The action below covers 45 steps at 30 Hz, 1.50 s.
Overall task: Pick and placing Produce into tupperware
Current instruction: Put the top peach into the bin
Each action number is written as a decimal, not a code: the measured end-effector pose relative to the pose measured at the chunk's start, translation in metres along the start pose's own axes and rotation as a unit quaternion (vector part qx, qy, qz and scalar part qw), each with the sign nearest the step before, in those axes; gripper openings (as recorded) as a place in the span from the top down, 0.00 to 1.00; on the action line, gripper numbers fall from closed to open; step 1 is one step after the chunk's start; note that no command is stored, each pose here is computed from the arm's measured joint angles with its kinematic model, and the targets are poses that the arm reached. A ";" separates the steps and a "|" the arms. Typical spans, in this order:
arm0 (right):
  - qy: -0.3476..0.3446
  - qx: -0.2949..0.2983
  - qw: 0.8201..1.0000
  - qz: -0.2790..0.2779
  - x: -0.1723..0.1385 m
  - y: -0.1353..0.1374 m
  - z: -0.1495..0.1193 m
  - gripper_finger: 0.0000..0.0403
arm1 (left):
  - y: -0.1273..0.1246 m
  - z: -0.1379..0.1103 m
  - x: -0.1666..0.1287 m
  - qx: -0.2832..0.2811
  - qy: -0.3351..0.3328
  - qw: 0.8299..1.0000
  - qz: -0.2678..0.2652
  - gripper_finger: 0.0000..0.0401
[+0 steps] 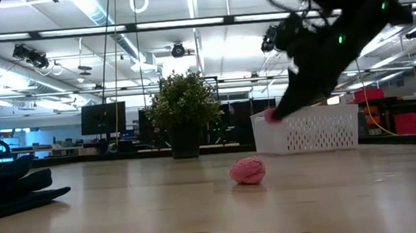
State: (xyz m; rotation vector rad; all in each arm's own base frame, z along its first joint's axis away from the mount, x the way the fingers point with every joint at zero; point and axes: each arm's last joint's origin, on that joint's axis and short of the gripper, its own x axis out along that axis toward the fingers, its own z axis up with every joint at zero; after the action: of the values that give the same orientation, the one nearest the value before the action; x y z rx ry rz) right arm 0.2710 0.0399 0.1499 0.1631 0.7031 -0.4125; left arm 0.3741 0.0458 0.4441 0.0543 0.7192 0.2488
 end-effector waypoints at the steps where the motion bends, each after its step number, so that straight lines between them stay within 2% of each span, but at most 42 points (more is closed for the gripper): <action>1: -0.006 0.000 1.000 0.003 -0.008 -0.002 0.005 0.96 | 0.000 0.000 0.000 0.000 0.002 1.000 0.000 0.57; 4: -0.039 0.002 0.999 -0.014 -0.036 -0.012 0.018 0.91 | 0.000 -0.001 0.000 0.000 0.003 1.000 0.000 0.58; 10: -0.113 0.011 0.985 -0.134 -0.085 -0.050 0.037 0.88 | 0.000 -0.001 0.000 -0.015 0.004 1.000 0.000 0.58; 13: -0.113 0.033 0.980 -0.158 -0.098 -0.071 0.040 0.91 | 0.000 -0.001 0.000 -0.016 0.004 1.000 0.000 0.58; 16: -0.082 0.047 0.981 -0.168 -0.102 -0.088 0.037 0.92 | 0.000 -0.001 0.000 -0.016 0.004 1.000 0.000 0.58; 24: 0.028 0.080 0.978 -0.191 -0.085 -0.114 0.026 0.89 | -0.009 -0.006 0.008 -0.031 0.023 0.999 -0.007 0.58; 36: 0.112 0.084 0.969 -0.202 -0.033 -0.119 0.016 0.89 | -0.017 -0.025 0.034 -0.017 0.073 0.997 -0.010 0.58; 39: 0.126 0.082 0.970 -0.192 -0.021 -0.117 0.014 0.89 | -0.017 -0.026 0.035 -0.016 0.077 0.997 -0.010 0.59; 45: 0.137 0.097 0.976 -0.136 -0.007 -0.115 0.013 0.84 | -0.017 -0.025 0.035 -0.016 0.075 0.997 -0.010 0.59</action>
State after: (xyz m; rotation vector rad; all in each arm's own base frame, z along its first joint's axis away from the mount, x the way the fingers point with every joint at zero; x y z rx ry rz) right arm 0.2256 -0.0657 0.1635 0.3142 0.9617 -0.7303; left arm 0.3863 0.0364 0.4004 -0.0020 0.8639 0.2480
